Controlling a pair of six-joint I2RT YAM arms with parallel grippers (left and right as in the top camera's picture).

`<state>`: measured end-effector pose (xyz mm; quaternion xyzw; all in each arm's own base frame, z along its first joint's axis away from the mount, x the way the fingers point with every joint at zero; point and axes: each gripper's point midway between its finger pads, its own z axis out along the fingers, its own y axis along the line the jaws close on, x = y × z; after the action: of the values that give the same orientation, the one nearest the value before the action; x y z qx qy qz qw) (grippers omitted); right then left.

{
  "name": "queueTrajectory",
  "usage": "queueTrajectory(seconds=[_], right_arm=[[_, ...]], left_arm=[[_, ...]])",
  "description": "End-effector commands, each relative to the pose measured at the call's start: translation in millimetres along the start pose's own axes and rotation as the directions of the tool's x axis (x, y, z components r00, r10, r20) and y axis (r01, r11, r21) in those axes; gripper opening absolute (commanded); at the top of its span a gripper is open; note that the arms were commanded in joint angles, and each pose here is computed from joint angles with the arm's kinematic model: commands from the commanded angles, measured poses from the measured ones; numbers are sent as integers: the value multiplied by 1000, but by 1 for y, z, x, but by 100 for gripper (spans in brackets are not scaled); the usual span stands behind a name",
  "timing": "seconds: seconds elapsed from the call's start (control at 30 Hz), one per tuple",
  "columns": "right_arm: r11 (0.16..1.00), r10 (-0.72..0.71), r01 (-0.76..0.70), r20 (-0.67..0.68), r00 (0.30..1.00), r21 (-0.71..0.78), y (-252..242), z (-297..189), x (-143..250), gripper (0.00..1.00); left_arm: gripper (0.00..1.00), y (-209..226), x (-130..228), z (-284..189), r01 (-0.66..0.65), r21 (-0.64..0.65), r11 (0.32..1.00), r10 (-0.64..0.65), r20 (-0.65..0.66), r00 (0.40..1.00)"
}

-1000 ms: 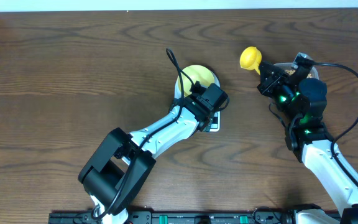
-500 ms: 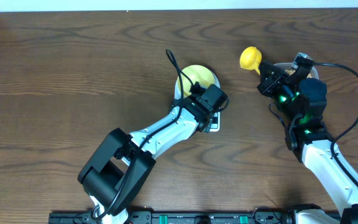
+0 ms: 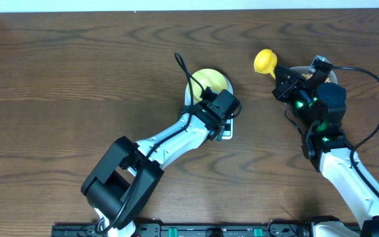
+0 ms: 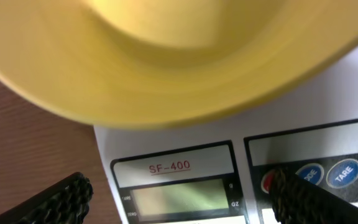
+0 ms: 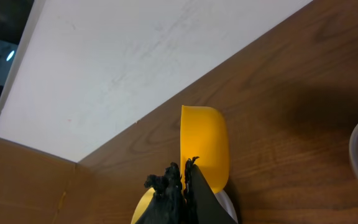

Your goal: Scoop item into bowl and weigh 50g on scale

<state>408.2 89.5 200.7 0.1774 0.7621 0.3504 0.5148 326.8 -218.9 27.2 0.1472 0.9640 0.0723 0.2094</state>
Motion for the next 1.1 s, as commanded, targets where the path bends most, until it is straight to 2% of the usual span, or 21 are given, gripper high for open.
queueTrajectory(seconds=[0.0,0.5,0.73,0.97,1.07], right_arm=[[1000,-21,21,27,999,3,1,1,-9,1],[1000,-22,22,29,999,2,1,1,-10,1],[1000,-22,21,44,999,19,-1,1,-12,1],[999,-30,28,51,998,28,-3,1,-13,1],[999,-37,35,57,998,39,-5,0,-14,1]], left_arm=[[93,7,2,-9,13,-2,1000,-13,9,1000],[93,21,-18,-65,48,44,998,-53,113,992],[93,13,-15,-92,-22,150,989,4,123,992],[93,24,-12,-113,-51,155,987,28,146,989],[93,22,-11,-116,-69,211,975,39,140,989]])
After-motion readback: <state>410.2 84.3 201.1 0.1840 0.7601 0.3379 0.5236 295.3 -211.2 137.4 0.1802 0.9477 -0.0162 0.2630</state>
